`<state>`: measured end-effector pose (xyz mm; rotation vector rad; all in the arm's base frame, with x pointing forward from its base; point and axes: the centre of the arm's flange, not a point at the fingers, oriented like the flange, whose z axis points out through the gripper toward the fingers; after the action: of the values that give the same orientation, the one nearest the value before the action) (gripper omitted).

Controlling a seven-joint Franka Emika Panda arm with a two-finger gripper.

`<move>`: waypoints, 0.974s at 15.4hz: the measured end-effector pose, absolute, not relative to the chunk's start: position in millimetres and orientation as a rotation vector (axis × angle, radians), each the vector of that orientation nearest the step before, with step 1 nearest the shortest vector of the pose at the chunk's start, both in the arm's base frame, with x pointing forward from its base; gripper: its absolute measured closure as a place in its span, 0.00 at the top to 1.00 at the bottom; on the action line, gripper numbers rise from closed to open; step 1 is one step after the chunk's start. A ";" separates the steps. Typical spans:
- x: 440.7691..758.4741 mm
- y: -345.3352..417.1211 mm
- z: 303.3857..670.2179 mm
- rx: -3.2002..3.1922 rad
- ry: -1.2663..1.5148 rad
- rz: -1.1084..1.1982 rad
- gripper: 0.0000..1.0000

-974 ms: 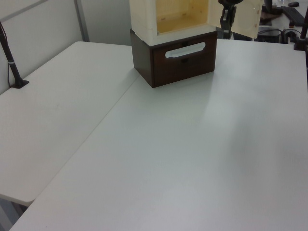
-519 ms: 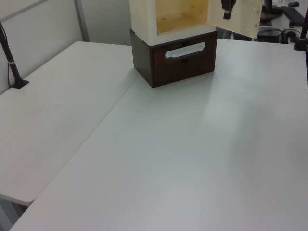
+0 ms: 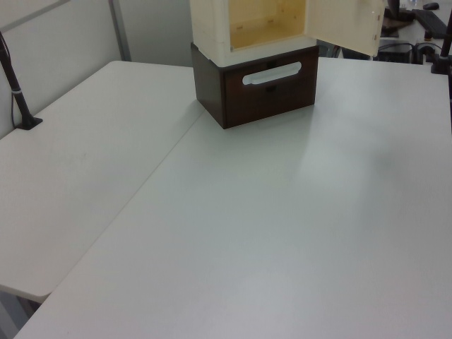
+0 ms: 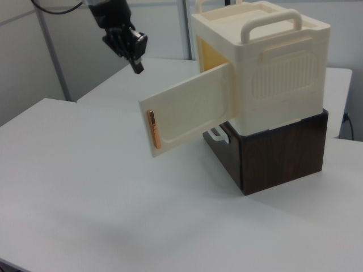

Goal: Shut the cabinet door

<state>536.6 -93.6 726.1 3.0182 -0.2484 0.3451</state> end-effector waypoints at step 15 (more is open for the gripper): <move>470.7 -253.6 727.5 3.042 -0.171 0.338 0.01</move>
<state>470.7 -253.6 727.5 3.0421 -0.1705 0.3378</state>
